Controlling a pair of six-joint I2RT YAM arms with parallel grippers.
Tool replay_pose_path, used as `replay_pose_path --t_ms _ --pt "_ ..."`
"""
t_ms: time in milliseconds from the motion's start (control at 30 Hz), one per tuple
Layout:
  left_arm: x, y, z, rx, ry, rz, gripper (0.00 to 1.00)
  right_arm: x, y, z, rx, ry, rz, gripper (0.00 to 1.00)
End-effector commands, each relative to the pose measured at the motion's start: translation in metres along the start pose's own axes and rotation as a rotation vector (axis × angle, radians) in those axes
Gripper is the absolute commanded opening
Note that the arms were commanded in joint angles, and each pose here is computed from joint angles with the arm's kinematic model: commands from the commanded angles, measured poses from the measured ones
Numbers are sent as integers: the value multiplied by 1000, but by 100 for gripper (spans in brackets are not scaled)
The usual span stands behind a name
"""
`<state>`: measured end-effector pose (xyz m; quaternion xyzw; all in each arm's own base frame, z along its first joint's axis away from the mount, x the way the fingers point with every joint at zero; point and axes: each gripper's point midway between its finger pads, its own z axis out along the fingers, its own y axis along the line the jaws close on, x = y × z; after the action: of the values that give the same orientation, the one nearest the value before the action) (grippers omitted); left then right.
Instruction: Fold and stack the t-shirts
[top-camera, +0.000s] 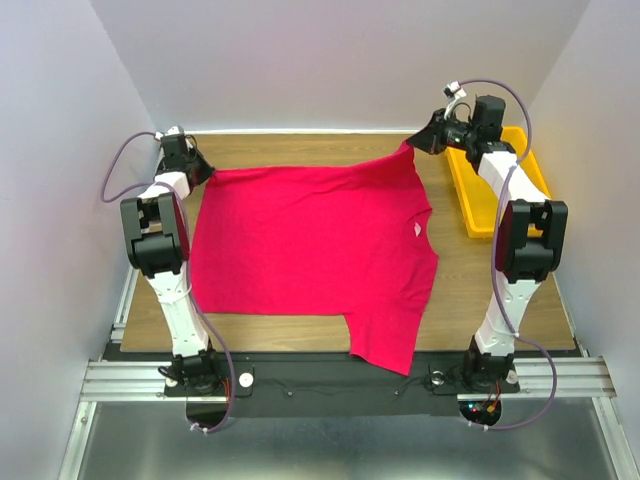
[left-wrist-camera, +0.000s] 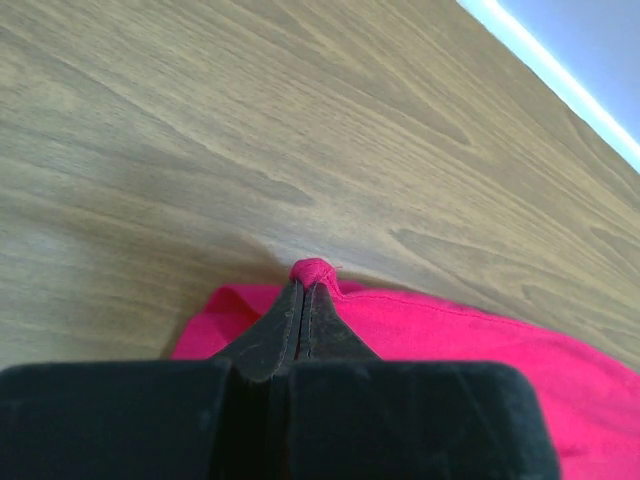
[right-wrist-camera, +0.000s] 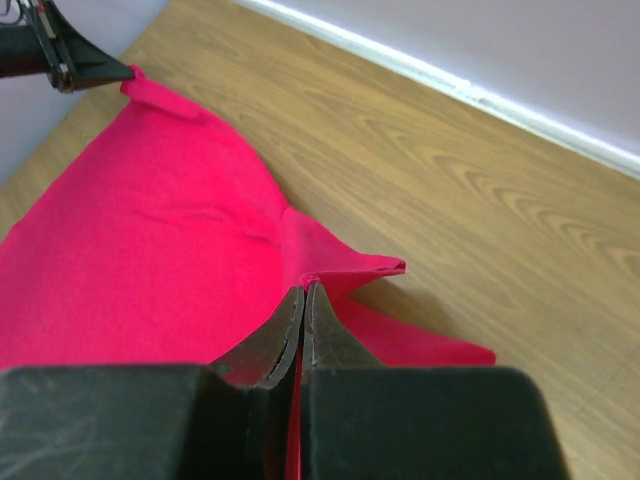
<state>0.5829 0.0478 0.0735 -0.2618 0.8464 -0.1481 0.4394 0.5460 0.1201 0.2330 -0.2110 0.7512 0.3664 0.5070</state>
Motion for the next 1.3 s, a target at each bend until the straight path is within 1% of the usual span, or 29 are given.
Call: replay_pose_path --t_ms 0,100,333,500,733,1000,1267 --pt "-52 -29 -38 112 -140 55 0 -41 28 -21 -43 -74 -120 1" --pt "-53 -34 -46 151 -147 67 0 -37 37 -24 -78 -67 -110 1" --pt "-50 -32 -55 174 -145 82 0 -28 50 -30 -105 -54 -96 0" --pt "-49 -26 -60 173 -149 86 0 -28 60 -38 -110 -56 -103 1" --pt "-56 -17 -65 161 -158 88 0 -14 69 -45 -116 -38 -86 0" --pt "-68 -20 -68 170 -176 92 0 -5 78 -51 -134 -31 -104 0" --pt "-65 -19 -69 171 -169 94 0 2 88 -57 -151 -24 -97 1"
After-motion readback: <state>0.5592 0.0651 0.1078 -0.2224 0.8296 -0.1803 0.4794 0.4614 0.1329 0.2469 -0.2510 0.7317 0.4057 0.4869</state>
